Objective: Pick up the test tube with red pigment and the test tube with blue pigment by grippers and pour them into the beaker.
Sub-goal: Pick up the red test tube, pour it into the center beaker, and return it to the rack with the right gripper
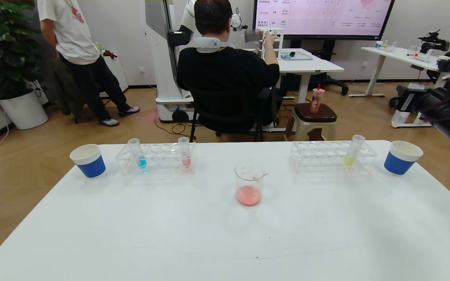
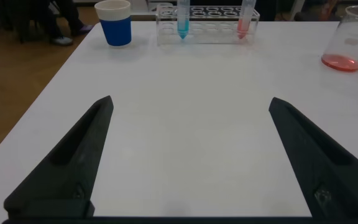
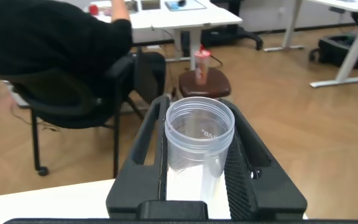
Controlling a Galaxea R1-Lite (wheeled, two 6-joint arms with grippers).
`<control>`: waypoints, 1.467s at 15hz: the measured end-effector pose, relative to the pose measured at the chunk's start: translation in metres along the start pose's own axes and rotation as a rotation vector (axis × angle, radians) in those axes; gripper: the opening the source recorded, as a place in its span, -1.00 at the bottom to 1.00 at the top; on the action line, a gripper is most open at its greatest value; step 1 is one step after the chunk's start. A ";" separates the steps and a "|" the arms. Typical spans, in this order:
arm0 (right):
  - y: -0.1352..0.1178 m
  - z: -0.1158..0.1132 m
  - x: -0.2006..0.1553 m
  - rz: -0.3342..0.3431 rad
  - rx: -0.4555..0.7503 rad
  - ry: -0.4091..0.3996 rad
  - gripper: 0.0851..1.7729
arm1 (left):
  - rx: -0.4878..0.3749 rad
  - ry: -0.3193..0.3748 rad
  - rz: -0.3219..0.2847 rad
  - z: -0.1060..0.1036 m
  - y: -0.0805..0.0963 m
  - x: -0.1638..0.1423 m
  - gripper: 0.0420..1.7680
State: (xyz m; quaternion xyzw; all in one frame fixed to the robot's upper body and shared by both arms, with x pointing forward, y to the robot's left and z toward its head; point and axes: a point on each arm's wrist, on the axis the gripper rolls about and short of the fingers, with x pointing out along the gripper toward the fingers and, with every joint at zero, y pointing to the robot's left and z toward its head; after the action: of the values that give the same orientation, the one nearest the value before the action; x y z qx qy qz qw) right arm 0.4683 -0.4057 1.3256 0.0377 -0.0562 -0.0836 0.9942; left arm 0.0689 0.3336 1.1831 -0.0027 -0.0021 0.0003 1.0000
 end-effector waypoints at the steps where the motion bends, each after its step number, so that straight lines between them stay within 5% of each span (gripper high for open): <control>1: -0.011 -0.007 0.005 -0.027 0.002 0.013 -0.48 | 0.000 0.000 0.000 0.000 0.000 0.000 0.98; 8: -0.066 -0.052 0.047 -0.149 0.059 0.049 -0.48 | 0.000 0.000 0.000 0.000 0.000 0.000 0.98; 16: -0.088 -0.120 0.059 -0.196 0.038 0.126 -0.48 | 0.000 0.000 0.000 0.000 0.000 0.000 0.98; 22: -0.091 -0.135 0.058 -0.198 0.027 0.126 -0.39 | 0.000 0.000 0.000 0.000 0.000 0.000 0.98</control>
State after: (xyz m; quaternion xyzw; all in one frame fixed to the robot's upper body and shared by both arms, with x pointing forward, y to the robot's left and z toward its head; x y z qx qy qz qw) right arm 0.5265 -0.4961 1.1906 0.0618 0.0090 -0.1779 0.9821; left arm 0.0689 0.3336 1.1830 -0.0029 -0.0019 0.0005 1.0000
